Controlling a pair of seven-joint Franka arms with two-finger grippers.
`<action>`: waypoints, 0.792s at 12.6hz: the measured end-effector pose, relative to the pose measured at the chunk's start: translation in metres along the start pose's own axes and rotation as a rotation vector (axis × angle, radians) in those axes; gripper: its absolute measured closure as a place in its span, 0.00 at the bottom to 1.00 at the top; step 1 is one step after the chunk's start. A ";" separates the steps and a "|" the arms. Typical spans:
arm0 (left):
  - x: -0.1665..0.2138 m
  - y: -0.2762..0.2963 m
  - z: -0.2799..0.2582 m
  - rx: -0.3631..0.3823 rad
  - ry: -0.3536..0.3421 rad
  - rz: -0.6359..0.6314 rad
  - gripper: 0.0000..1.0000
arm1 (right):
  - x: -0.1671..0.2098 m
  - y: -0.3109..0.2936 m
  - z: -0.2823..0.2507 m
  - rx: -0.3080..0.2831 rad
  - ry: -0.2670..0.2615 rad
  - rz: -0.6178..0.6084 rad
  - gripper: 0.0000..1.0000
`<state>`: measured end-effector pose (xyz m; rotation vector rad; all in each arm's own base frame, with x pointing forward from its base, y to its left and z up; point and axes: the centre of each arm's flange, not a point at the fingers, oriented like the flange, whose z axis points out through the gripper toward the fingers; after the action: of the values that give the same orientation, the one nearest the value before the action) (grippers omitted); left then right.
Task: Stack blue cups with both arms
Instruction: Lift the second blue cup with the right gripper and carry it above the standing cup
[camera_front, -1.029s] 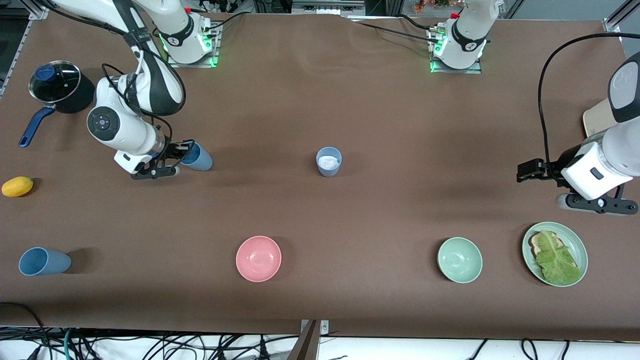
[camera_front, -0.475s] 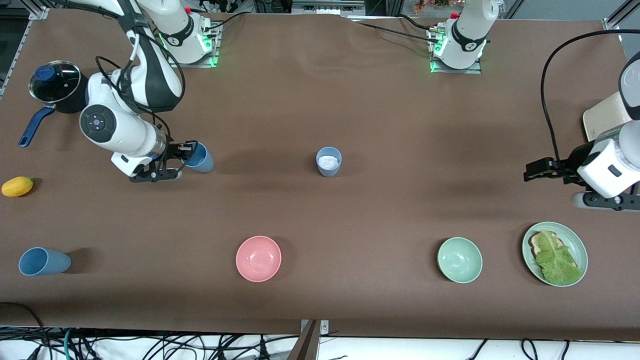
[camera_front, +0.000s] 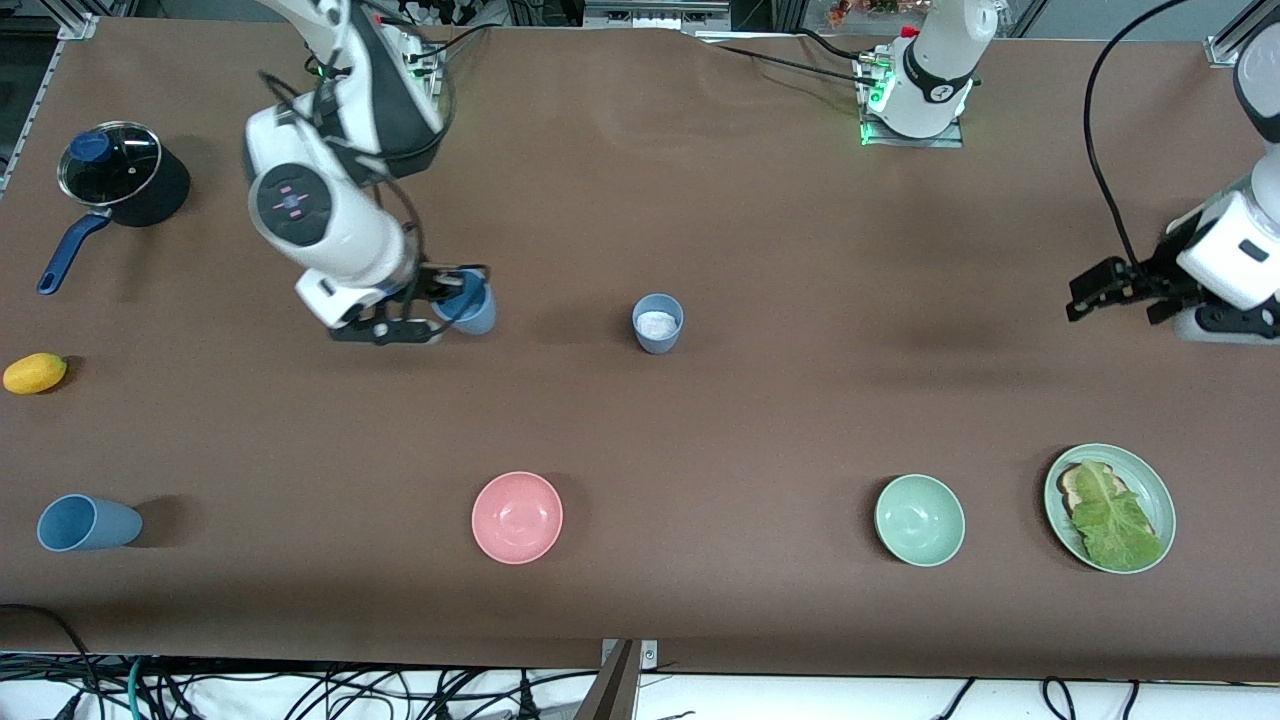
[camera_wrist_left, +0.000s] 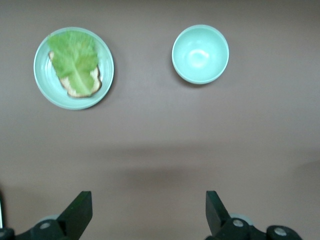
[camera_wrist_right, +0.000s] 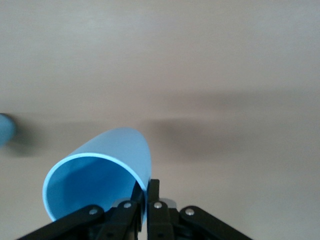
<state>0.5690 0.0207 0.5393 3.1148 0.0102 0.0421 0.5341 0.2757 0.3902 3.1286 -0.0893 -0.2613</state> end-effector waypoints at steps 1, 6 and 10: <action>-0.006 -0.002 -0.002 0.001 0.001 -0.003 0.00 | -0.008 -0.027 -0.008 -0.004 0.002 0.026 0.95; -0.007 -0.001 -0.004 0.001 0.004 -0.002 0.00 | -0.034 -0.131 -0.017 0.028 -0.015 0.177 0.95; -0.007 0.001 -0.004 0.001 0.005 0.003 0.00 | -0.049 -0.188 0.002 0.023 -0.015 0.258 0.95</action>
<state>0.5618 0.0201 0.5435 3.1162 0.0058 0.0494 0.4960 0.4666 0.3955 3.0913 -0.4941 -0.2810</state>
